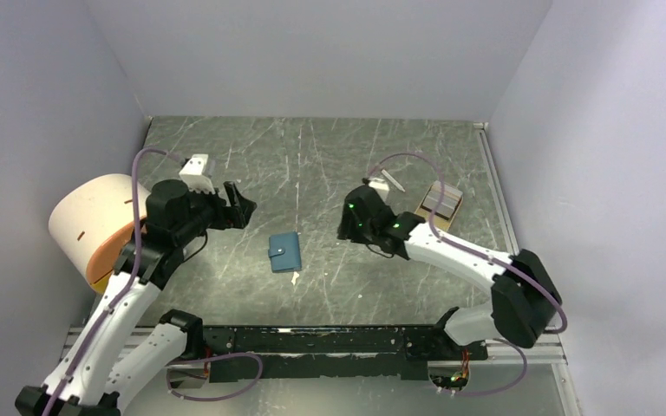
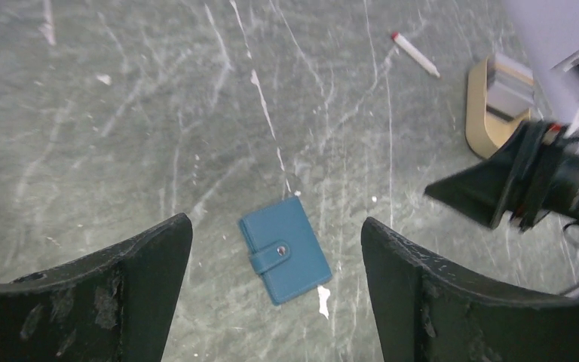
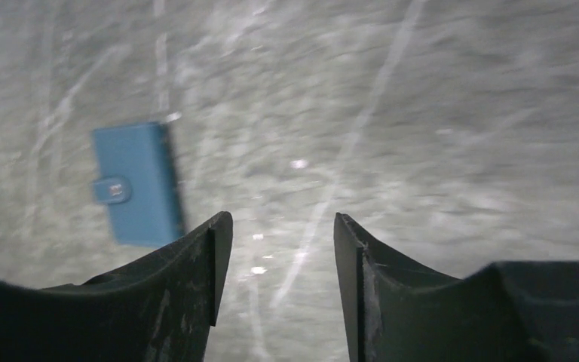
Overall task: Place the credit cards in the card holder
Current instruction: Move the card holder to the center of the board.
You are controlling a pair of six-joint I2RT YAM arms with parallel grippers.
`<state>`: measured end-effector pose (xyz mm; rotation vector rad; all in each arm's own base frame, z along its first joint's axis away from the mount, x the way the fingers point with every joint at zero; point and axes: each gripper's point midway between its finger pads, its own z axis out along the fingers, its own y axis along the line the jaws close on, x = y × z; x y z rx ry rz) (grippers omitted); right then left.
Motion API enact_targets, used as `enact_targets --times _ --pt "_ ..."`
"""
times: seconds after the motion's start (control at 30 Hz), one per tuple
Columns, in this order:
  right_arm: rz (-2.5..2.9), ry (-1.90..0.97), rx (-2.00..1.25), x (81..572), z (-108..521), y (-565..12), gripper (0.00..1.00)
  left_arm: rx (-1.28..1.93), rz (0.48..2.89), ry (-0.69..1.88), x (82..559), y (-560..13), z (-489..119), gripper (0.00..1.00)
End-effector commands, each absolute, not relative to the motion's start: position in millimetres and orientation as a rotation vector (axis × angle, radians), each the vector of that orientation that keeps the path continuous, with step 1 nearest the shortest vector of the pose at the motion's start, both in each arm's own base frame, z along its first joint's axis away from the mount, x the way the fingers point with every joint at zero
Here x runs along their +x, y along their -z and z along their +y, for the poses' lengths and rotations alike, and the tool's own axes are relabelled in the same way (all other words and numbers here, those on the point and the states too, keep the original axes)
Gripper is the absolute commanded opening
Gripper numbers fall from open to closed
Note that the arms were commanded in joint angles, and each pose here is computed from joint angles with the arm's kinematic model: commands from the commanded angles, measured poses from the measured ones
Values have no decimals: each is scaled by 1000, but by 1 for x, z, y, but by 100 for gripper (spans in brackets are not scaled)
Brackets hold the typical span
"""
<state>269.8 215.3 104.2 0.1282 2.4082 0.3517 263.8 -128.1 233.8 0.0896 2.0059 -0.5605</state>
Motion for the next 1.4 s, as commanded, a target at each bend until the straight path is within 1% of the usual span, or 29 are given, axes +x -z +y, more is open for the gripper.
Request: enact_targets --times 0.0,0.03,0.3,0.47,0.63,0.73,0.9,1.07,1.17,1.23,1.37 --pt "2393 -658 75 267 292 -114 50 -7 1918 420 265 -251 -98 86" --pt "2397 -676 64 267 304 -113 47 -30 1903 395 264 -254 -92 86" --pt "2480 -643 -61 262 374 -83 45 -102 1813 334 256 -270 -72 83" --pt "2513 -549 -143 271 387 -54 42 -130 1794 308 254 -274 -65 82" --pt "2578 -393 -223 275 382 -17 42 -160 1768 286 251 -278 -58 82" --pt "2613 -365 -223 269 376 -3 40 -168 1754 282 250 -280 -56 82" --pt "2636 -200 -127 261 337 1 38 -173 1758 274 250 -280 -55 82" --pt "2663 -148 -50 234 295 1 37 -188 1749 261 250 -282 -51 82" --pt "2710 -193 6 208 277 5 37 -199 1739 255 248 -283 -49 83" --pt "2720 -294 29 197 280 -2 39 -207 1734 251 248 -284 -47 82" --pt "2658 -398 -96 200 293 -30 44 -222 1725 243 247 -285 -44 82"
